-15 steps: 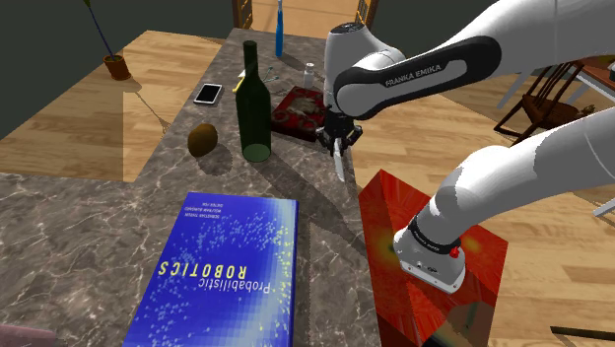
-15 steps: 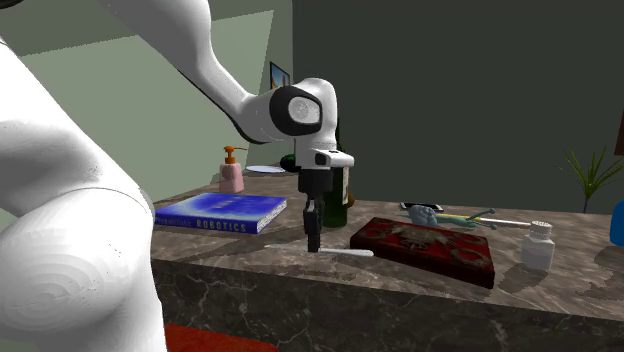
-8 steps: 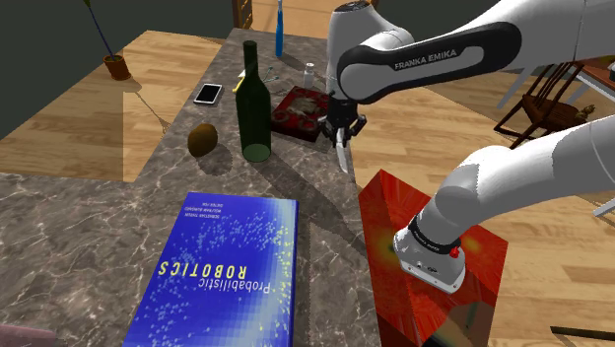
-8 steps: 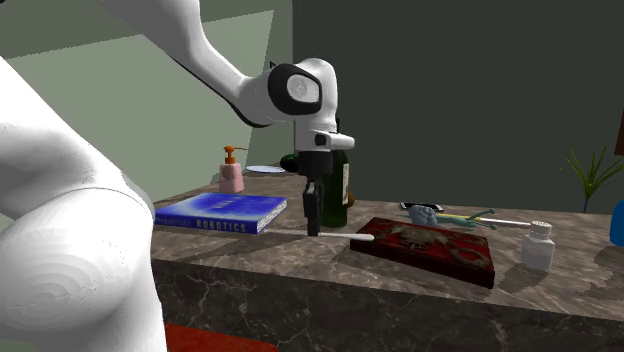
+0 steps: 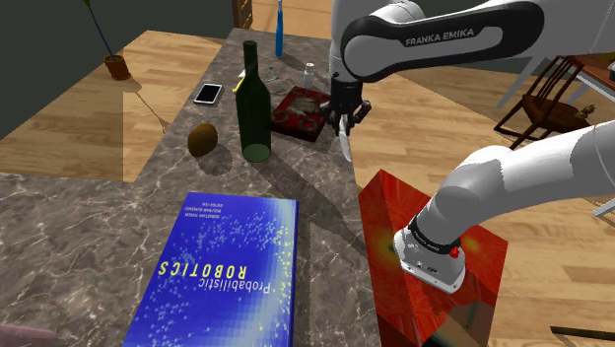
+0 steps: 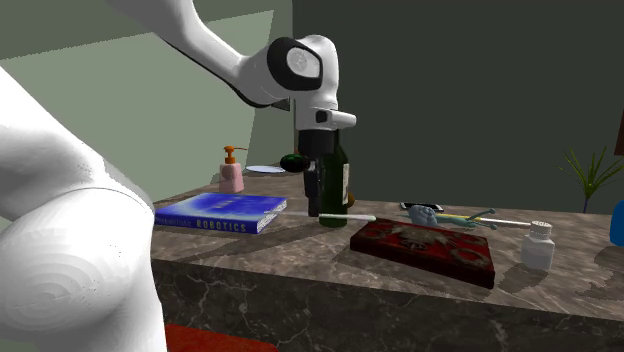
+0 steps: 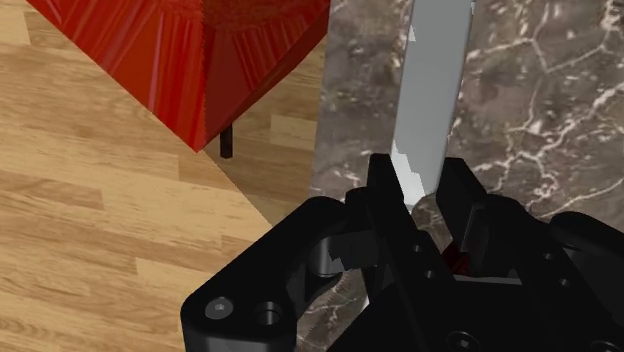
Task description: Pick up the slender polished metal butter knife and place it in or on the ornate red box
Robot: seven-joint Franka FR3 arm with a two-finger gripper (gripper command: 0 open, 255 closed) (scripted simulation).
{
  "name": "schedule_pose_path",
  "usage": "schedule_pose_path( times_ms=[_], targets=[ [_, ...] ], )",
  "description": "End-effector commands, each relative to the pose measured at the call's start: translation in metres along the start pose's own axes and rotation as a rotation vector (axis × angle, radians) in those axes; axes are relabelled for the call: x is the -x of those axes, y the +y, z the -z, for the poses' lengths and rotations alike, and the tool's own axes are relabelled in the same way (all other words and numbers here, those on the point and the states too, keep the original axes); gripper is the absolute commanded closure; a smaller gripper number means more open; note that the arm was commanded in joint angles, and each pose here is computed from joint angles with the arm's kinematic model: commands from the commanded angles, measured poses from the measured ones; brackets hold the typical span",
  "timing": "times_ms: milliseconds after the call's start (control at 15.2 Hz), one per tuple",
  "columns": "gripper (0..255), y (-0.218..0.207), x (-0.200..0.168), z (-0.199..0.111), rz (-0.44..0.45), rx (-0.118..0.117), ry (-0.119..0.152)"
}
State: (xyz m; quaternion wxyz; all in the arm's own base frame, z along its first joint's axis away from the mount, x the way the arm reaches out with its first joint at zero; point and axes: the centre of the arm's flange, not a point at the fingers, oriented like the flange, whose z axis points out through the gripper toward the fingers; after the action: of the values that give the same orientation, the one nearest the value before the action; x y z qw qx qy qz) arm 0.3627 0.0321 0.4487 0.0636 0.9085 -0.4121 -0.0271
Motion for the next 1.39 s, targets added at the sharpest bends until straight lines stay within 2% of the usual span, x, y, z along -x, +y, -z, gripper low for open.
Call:
schedule_pose_path(
  times_ms=[0, 66, 1320],
  targets=[
    [255, 0.001, 0.001, 0.011, 0.000, 0.000, 0.000],
    [255, 0.001, 0.001, 0.012, 0.000, 0.000, 0.000],
    [255, -0.094, -0.233, 0.039, 0.000, 0.000, 0.000]
  ],
)
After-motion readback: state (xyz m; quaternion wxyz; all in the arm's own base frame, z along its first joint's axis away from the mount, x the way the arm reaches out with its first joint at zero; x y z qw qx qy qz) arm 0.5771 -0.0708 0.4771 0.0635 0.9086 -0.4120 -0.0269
